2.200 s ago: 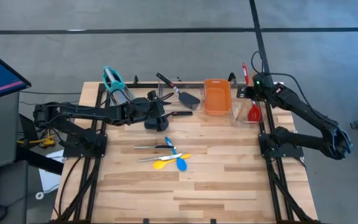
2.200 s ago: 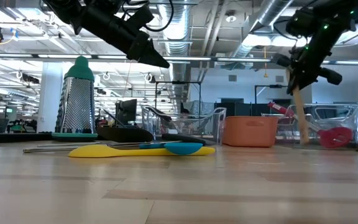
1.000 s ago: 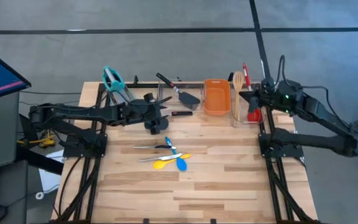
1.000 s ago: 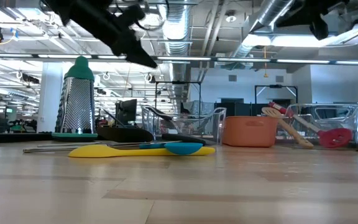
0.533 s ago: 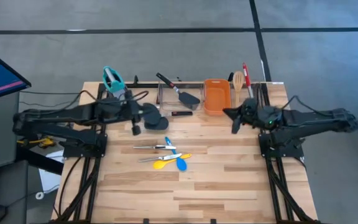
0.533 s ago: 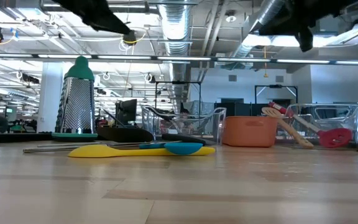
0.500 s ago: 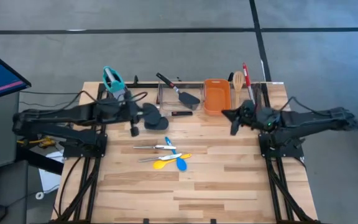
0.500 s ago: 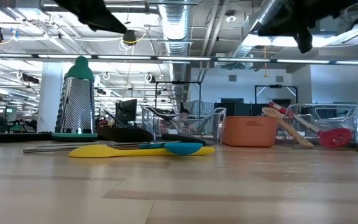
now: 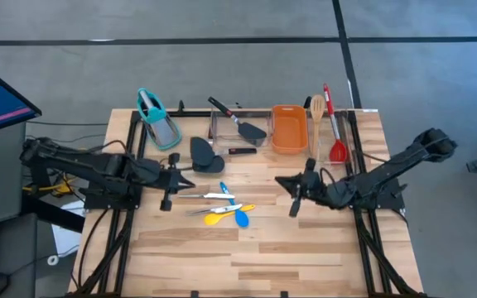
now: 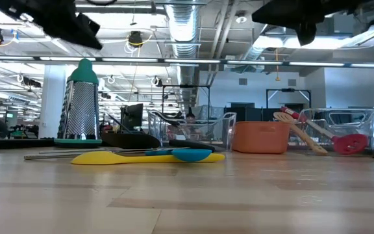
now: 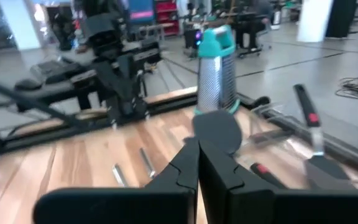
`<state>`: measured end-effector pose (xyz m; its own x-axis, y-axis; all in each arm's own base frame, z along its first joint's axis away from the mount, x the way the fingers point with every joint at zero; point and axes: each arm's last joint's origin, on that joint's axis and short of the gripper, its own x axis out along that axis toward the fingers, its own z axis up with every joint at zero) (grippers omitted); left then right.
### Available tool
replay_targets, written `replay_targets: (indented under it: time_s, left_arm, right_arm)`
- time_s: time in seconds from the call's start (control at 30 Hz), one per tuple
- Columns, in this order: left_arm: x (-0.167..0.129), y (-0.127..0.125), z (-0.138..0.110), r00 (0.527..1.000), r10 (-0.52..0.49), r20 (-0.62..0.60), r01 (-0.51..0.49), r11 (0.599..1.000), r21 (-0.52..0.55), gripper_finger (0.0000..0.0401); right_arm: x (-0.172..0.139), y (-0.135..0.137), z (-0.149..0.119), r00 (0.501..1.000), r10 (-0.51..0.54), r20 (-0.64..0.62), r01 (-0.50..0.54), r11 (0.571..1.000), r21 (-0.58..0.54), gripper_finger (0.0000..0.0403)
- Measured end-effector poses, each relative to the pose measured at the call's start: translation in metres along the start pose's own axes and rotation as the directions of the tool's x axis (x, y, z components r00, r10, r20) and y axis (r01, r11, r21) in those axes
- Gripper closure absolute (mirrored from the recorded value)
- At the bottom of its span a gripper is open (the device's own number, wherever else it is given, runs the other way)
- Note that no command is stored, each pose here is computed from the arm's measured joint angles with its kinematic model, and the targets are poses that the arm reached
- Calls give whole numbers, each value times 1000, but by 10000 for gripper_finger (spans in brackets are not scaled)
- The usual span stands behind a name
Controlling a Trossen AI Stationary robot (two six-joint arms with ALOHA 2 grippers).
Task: Pick & Place Kitchen Items
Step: Put the top butter knife in the orange bin
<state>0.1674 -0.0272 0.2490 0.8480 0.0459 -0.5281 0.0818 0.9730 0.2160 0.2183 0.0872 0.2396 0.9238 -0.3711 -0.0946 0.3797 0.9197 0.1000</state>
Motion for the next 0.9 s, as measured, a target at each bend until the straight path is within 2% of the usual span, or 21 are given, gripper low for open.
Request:
replay_targets:
  time_s: [0.13, 0.27, 0.53, 0.7, 0.9]
  left_arm:
    - [5, -5, -12, 999, -17, -35, 17, 1000, 14, 397]
    - [9, -7, -18, 999, -20, -44, 19, 999, -35, 397]
    - [25, -14, -25, 996, -77, 38, 78, 996, -40, 390]
    - [42, -16, -34, 999, -43, -16, 42, 999, -33, 358]
    - [66, -17, -45, 992, -20, -125, 16, 999, -32, 299]
  right_arm:
    - [0, 12, -14, 999, 36, -36, -37, 999, -39, 402]
    - [2, 20, -22, 998, 56, -40, -57, 997, -42, 401]
    - [6, 26, -32, 997, 63, -48, -65, 997, -51, 401]
    - [6, 26, -32, 997, 63, -47, -65, 997, -50, 401]
    - [6, 26, -31, 997, 64, -44, -66, 997, -46, 401]
